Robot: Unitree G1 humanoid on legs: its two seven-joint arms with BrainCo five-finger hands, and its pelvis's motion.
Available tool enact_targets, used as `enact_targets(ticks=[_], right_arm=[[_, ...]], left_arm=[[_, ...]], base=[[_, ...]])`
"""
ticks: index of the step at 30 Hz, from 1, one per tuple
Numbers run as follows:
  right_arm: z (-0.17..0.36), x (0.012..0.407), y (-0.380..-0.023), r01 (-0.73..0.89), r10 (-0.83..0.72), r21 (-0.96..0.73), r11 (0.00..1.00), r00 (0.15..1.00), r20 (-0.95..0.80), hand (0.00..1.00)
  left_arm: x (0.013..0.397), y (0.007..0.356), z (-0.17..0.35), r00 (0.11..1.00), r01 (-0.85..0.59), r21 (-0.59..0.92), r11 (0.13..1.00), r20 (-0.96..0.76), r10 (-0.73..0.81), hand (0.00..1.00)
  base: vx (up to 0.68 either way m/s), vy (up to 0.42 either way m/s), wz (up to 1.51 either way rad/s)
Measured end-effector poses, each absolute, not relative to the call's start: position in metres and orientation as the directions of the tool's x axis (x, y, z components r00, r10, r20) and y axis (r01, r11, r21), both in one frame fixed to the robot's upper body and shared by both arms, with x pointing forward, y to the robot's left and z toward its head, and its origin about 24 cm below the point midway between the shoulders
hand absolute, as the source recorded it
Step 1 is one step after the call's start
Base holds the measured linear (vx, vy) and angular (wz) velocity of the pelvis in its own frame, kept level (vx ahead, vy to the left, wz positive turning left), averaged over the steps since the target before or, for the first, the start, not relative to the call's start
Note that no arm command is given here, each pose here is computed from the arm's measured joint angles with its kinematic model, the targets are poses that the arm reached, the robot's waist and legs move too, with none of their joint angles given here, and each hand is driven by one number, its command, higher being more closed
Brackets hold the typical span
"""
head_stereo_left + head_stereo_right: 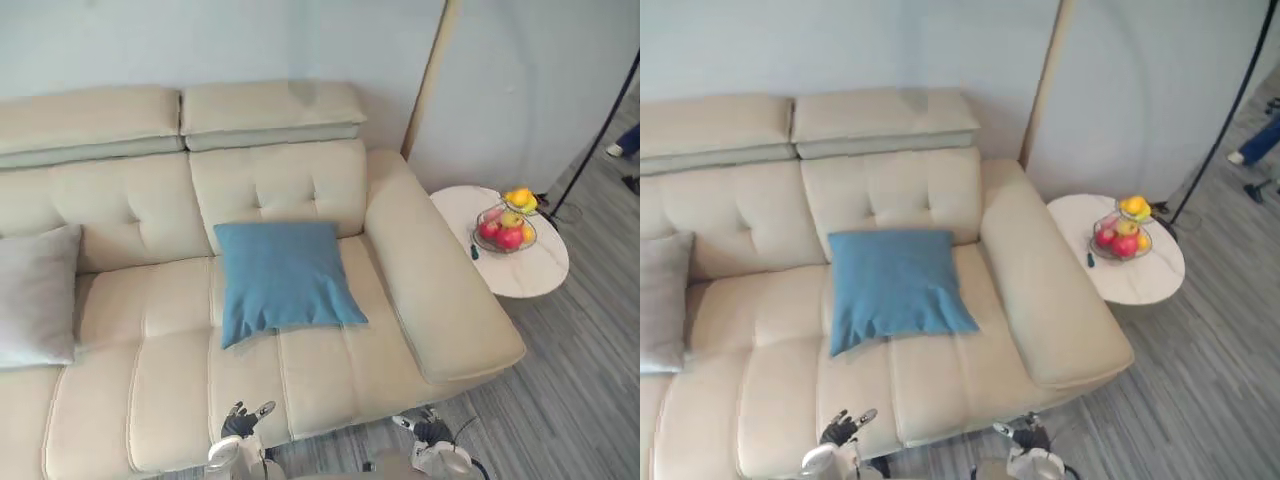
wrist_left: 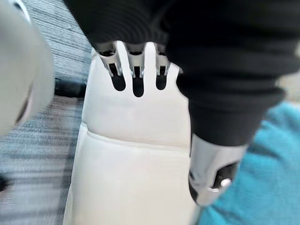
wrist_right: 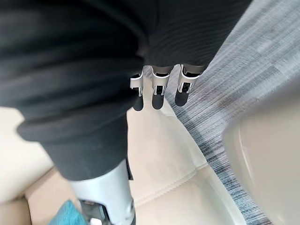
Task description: Pick up cushions and gather them together orderly.
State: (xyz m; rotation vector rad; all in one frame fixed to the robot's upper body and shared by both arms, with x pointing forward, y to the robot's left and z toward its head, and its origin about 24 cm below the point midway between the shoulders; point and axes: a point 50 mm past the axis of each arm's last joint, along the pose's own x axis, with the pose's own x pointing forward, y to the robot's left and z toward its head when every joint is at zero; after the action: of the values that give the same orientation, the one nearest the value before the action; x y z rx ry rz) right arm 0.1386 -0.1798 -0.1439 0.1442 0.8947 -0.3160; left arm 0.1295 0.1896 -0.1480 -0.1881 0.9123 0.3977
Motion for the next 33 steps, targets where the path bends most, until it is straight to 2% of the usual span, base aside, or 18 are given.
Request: enact_targets(ticks=[7, 9, 13, 15, 18, 22, 31, 32, 33], right_arm=[[-0.138, 0.152, -0.189, 0.332, -0.242, -0.036, 0.943, 0.607, -0.757, 0.00], [-0.142, 0.145, -0.188, 0.346, -0.245, -0.038, 0.937, 0.577, -0.779, 0.00], [-0.149, 0.129, -0.188, 0.364, -0.253, -0.052, 0.930, 0.530, -0.809, 0.00], [-0.152, 0.121, -0.190, 0.401, -0.262, -0.049, 0.915, 0.497, -0.827, 0.00], [-0.158, 0.107, -0.180, 0.447, -0.246, -0.023, 0.894, 0.447, -0.860, 0.00], [-0.162, 0.096, -0.191, 0.502, -0.275, -0.045, 0.864, 0.394, -0.877, 0.00], [-0.164, 0.090, -0.199, 0.530, -0.288, -0.060, 0.846, 0.359, -0.888, 0.00], [-0.165, 0.091, -0.204, 0.530, -0.289, -0.073, 0.845, 0.338, -0.896, 0.00], [-0.165, 0.091, -0.204, 0.530, -0.289, -0.073, 0.845, 0.338, -0.896, 0.00]], left_arm=[[0.130, 0.169, -0.150, 0.541, -0.410, -0.029, 0.911, -0.812, 0.218, 0.00], [0.140, 0.169, -0.147, 0.565, -0.401, -0.036, 0.915, -0.796, 0.217, 0.00], [0.138, 0.167, -0.148, 0.561, -0.399, -0.039, 0.916, -0.801, 0.210, 0.00], [0.136, 0.166, -0.149, 0.550, -0.386, -0.035, 0.922, -0.811, 0.199, 0.00], [0.128, 0.185, -0.150, 0.528, -0.382, 0.020, 0.924, -0.815, 0.236, 0.00], [0.123, 0.186, -0.153, 0.512, -0.347, 0.044, 0.937, -0.828, 0.229, 0.00], [0.105, 0.192, -0.159, 0.450, -0.326, 0.093, 0.941, -0.860, 0.240, 0.00], [0.093, 0.206, -0.162, 0.402, -0.316, 0.142, 0.938, -0.875, 0.268, 0.00], [0.093, 0.206, -0.162, 0.402, -0.316, 0.142, 0.938, -0.875, 0.268, 0.00]], base=[[-0.20, -0.171, -0.04], [-0.22, -0.020, 0.10], [-0.21, 0.144, -0.08], [-0.19, 0.299, -0.04], [-0.09, 0.236, -0.10], [0.00, 0.115, 0.17], [0.07, -0.023, 0.12], [0.00, 0.000, 0.00], [0.00, 0.000, 0.00]])
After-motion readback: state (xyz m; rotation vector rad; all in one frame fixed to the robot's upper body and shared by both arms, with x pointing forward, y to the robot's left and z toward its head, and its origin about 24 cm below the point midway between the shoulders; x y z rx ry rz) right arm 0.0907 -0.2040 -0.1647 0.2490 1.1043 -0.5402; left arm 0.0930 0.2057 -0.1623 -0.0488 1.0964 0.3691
